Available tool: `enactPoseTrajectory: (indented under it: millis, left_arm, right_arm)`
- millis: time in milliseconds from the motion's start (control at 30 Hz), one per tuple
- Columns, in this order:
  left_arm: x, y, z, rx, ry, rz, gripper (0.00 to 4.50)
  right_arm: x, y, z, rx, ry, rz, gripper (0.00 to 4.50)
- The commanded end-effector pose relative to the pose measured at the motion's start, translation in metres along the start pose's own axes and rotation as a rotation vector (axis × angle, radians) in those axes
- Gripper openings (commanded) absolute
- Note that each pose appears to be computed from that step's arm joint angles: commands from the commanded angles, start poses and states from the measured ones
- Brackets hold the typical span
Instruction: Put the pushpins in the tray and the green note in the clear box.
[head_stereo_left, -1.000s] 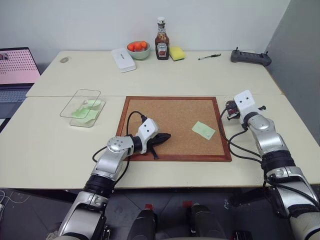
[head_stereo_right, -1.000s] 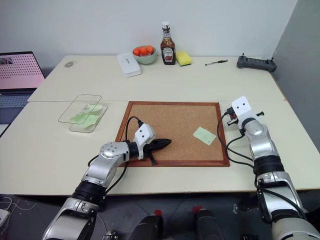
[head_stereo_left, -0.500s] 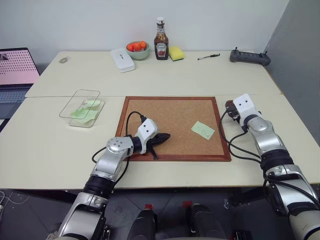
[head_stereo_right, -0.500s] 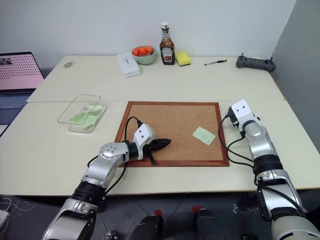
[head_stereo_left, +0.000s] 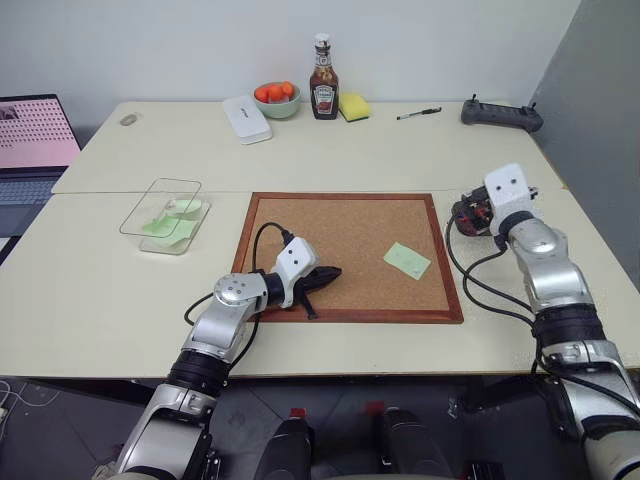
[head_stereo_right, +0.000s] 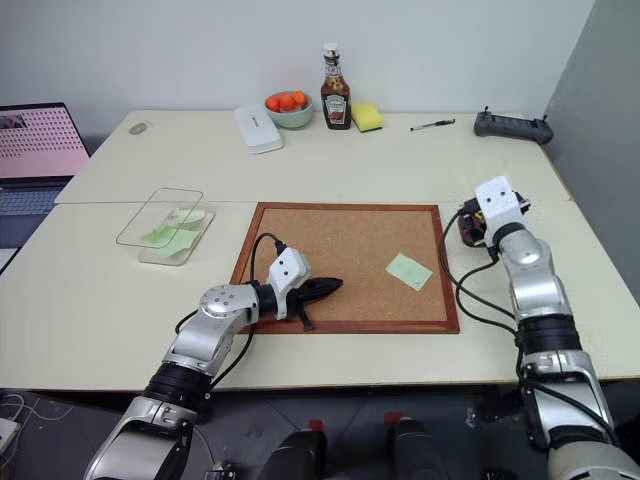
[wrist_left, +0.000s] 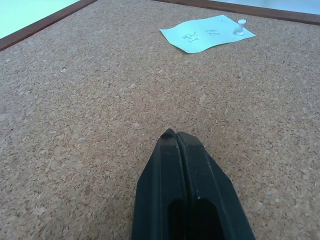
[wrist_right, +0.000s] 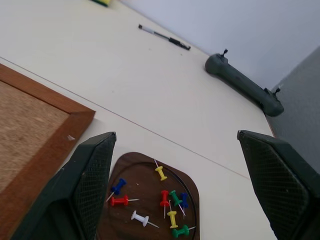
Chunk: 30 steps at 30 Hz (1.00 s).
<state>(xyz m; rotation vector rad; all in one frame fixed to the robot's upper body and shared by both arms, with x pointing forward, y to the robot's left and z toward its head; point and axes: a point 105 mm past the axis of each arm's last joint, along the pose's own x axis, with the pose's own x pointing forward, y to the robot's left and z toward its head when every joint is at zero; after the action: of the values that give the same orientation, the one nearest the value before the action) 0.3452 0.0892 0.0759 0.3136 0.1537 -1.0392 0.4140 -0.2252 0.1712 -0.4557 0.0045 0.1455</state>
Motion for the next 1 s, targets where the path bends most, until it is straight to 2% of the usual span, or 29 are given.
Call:
enactPoseTrajectory:
  millis: [33, 133, 300, 433, 633, 767, 1000]
  left_arm:
    - [0.0, -0.008, -0.017, -0.02, 0.063, -0.027, 0.0]
    - [0.0, -0.008, -0.018, -0.023, 0.064, -0.026, 0.0]
    - [0.0, -0.008, -0.019, -0.028, 0.065, -0.025, 0.0]
    - [0.0, -0.008, -0.019, -0.029, 0.067, -0.026, 0.0]
    - [0.0, -0.008, -0.019, -0.033, 0.066, -0.023, 0.0]
    - [-0.001, -0.008, -0.019, -0.035, 0.066, -0.021, 0.0]
    - [-0.001, -0.008, -0.02, -0.036, 0.068, -0.021, 0.0]
  right_arm:
    - [-0.023, 0.035, 0.016, 0.105, -0.069, 0.251, 4.12]
    - [-0.047, 0.067, 0.007, 0.151, -0.044, 0.443, 4.12]
    - [-0.072, 0.101, -0.01, 0.172, 0.011, 0.589, 4.12]
    - [-0.074, 0.116, -0.02, 0.17, 0.043, 0.611, 4.12]
    - [-0.069, 0.12, -0.027, 0.175, 0.052, 0.599, 4.12]
    - [-0.069, 0.114, -0.029, 0.183, 0.048, 0.589, 3.55]
    - [-0.072, 0.106, -0.033, 0.23, 0.053, 0.595, 2.17]
